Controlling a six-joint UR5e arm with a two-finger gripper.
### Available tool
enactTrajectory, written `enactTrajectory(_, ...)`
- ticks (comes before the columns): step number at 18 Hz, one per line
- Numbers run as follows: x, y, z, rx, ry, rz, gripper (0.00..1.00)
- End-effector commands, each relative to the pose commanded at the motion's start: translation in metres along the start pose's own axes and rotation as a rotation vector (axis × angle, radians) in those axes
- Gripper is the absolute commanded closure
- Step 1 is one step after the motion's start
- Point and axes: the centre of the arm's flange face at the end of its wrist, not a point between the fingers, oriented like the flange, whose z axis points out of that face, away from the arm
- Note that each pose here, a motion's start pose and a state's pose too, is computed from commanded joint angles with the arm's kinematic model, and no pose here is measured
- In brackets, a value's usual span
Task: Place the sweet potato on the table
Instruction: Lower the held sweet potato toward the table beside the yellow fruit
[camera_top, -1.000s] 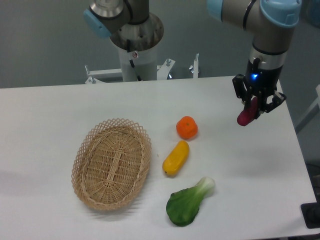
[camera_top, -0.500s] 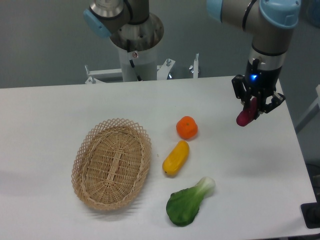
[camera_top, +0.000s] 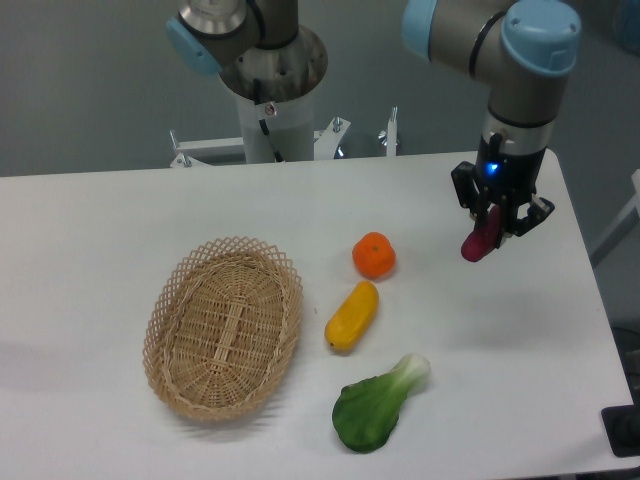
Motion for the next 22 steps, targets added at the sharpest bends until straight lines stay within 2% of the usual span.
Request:
enactTrajectory(2, 0.008, -0.005, 0.015, 0.004, -0.025, -0.02, 0.75)
enactTrajectory(6, 0.018, -0.02, 0.056, -0.008, -0.083, -0.138, 0.75)
enactTrajectory(9, 0.017, -0.022, 0.103, -0.121, -0.079, -0.113, 0.75)
enactTrajectory(11, 0.008, -0.022, 0.128, -0.144, -0.076, -0.101, 0.75)
enactTrajectory(16, 0.003, -0.02, 0.151, -0.152, -0.045, -0.03, 0.75)
enactTrajectory(19, 0.011, -0.016, 0.165, -0.162, -0.009, 0.052, 0.75)
enactTrajectory(22, 0.019, -0.014, 0.172, -0.165, 0.016, 0.091, 0.75)
